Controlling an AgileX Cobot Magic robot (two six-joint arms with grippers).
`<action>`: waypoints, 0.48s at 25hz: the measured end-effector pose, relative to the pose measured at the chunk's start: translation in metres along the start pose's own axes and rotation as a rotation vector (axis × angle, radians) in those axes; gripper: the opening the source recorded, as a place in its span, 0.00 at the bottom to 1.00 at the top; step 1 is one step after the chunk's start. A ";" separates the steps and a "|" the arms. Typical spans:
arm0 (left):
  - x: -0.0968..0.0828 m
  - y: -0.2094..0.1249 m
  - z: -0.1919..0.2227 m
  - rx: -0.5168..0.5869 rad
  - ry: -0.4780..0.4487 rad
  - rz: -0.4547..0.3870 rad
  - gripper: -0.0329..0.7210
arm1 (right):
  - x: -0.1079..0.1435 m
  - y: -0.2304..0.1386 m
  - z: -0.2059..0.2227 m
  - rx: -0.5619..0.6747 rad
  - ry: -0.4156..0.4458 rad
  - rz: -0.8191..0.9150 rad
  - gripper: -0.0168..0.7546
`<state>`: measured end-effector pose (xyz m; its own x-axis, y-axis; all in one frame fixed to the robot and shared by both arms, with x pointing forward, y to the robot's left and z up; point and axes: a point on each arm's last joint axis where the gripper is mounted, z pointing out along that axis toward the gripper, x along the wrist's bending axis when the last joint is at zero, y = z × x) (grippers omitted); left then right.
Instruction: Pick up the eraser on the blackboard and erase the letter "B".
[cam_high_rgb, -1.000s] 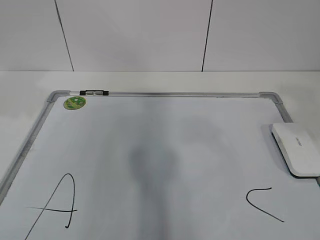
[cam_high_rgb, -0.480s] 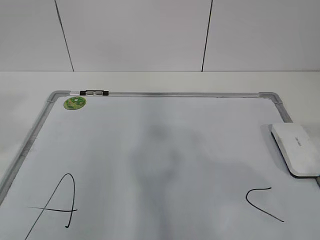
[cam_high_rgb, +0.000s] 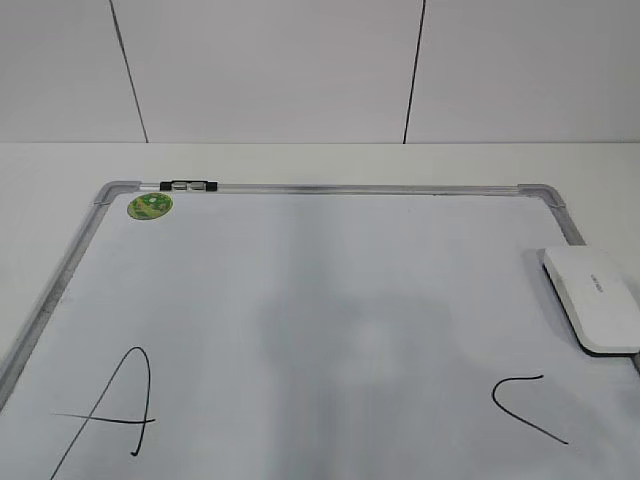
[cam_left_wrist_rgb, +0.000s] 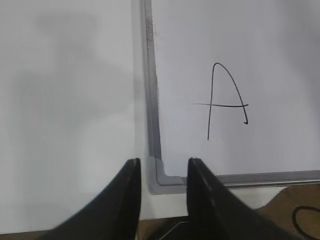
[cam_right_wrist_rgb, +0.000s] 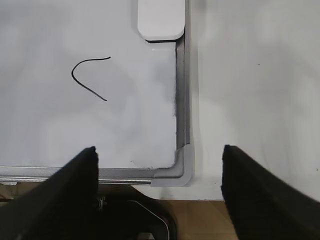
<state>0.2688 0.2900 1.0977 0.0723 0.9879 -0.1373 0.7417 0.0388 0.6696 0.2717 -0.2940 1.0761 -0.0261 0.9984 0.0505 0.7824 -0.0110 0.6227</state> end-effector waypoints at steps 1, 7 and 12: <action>0.001 -0.006 0.001 -0.004 0.000 0.007 0.36 | 0.000 -0.002 0.001 -0.001 0.000 0.000 0.79; 0.002 -0.031 -0.010 -0.107 -0.007 0.074 0.36 | -0.004 -0.025 -0.008 -0.109 -0.040 -0.016 0.78; 0.002 -0.042 -0.019 -0.184 -0.007 0.133 0.36 | -0.007 -0.045 -0.015 -0.222 -0.067 -0.024 0.78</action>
<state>0.2251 0.2932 1.0832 0.1663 0.9851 -0.0437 0.5913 -0.0641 0.8039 0.2272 -0.3014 1.0600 0.0044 0.9999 -0.0136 0.6258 0.0078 0.7800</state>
